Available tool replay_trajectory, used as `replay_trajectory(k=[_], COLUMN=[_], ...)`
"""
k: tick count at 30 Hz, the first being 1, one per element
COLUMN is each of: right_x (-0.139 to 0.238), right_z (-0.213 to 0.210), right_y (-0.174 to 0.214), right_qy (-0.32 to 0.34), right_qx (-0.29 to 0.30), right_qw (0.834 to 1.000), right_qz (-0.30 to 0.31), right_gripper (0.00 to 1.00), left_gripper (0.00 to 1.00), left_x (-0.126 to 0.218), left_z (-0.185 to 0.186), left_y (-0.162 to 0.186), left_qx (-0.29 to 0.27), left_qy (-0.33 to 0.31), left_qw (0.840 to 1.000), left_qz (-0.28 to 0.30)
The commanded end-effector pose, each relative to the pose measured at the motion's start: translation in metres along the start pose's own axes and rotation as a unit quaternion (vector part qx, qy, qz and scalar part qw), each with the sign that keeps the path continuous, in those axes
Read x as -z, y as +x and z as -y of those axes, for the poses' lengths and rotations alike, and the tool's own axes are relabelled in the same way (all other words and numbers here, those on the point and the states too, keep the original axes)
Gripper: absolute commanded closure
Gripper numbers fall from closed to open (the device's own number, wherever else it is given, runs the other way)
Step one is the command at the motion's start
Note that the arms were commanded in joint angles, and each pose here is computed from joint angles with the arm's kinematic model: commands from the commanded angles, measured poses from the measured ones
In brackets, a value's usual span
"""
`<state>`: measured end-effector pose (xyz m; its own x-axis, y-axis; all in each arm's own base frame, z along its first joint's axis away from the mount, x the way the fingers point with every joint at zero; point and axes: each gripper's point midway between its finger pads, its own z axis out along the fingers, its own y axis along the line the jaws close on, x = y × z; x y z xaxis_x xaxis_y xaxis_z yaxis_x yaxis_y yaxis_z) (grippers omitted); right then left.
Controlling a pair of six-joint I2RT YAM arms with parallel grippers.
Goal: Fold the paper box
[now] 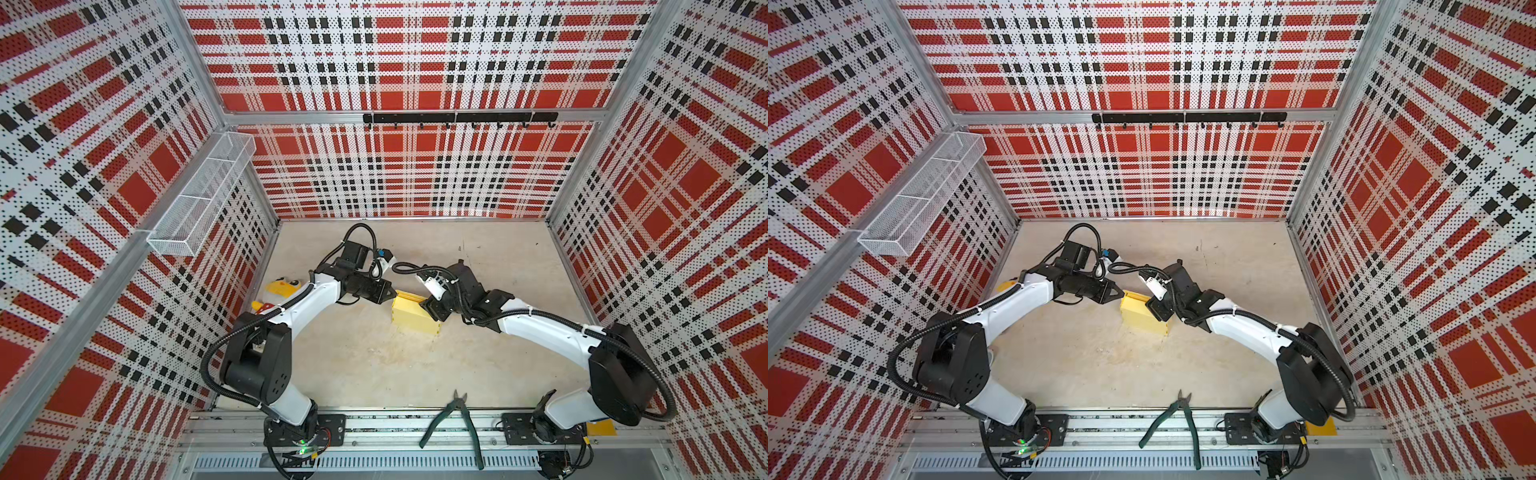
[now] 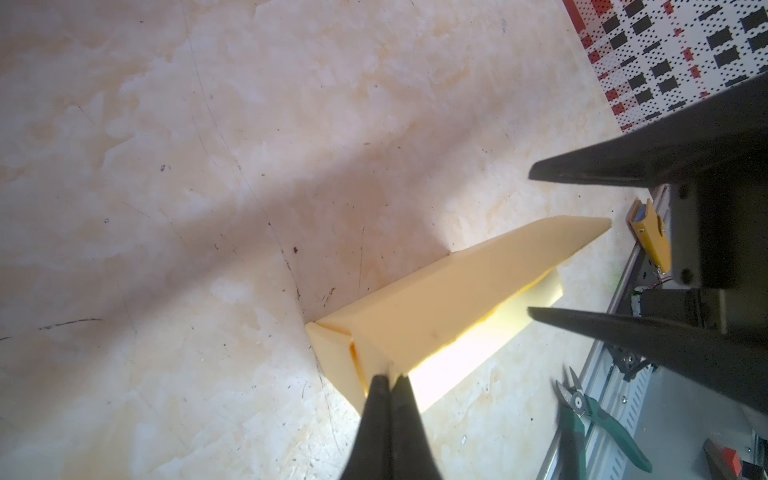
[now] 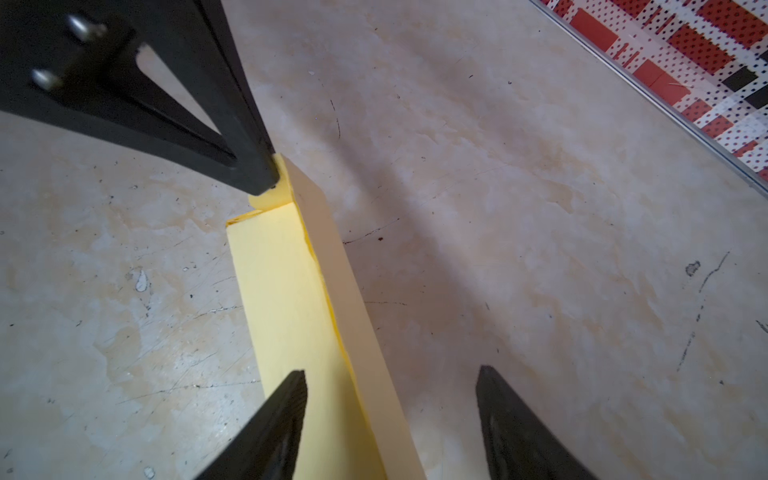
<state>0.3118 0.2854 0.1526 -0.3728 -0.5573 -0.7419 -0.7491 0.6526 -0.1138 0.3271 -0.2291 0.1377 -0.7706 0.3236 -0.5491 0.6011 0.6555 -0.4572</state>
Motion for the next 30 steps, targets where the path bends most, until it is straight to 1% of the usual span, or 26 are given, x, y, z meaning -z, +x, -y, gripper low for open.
replay_trajectory(k=[1, 4, 6, 10, 13, 19, 24, 27, 30], right_x=[0.022, 0.042, 0.054, 0.072, 0.081, 0.079, 0.069, 0.063, 0.058], right_z=[0.005, 0.008, 0.011, 0.016, 0.018, 0.014, 0.016, 0.019, 0.017], right_y=[-0.012, -0.016, -0.010, 0.013, 0.028, 0.040, 0.041, 0.040, 0.039], right_qy=[0.013, 0.020, 0.027, 0.048, 0.062, 0.057, 0.057, 0.058, 0.048], right_qx=[-0.014, -0.041, -0.070, -0.112, -0.138, -0.157, -0.165, -0.170, -0.173], right_qw=[1.000, 0.998, 0.997, 0.992, 0.987, 0.982, 0.980, 0.980, 0.980], right_qz=[0.024, 0.031, 0.019, -0.038, -0.061, -0.088, -0.092, -0.089, -0.090], right_gripper=[0.32, 0.32, 0.32, 0.36, 0.40, 0.48, 0.56, 0.62, 0.72], left_gripper=[1.00, 1.00, 1.00, 1.00, 1.00, 1.00, 1.00, 1.00, 1.00], left_x=[0.001, 0.001, 0.001, 0.000, 0.001, 0.002, 0.000, 0.000, 0.000], left_z=[0.004, 0.003, 0.003, 0.004, 0.003, 0.005, 0.007, 0.007, 0.007], left_y=[0.008, 0.008, 0.008, 0.006, 0.007, 0.005, 0.006, 0.006, 0.006], left_qx=[-0.002, -0.004, -0.004, -0.003, -0.002, -0.007, -0.012, -0.012, -0.012], left_qy=[0.000, -0.003, -0.003, -0.003, -0.003, -0.005, -0.004, -0.004, -0.004], left_qw=[1.000, 1.000, 1.000, 1.000, 1.000, 1.000, 1.000, 1.000, 1.000], left_qz=[-0.008, -0.007, -0.007, -0.006, -0.005, -0.002, -0.004, -0.004, -0.004])
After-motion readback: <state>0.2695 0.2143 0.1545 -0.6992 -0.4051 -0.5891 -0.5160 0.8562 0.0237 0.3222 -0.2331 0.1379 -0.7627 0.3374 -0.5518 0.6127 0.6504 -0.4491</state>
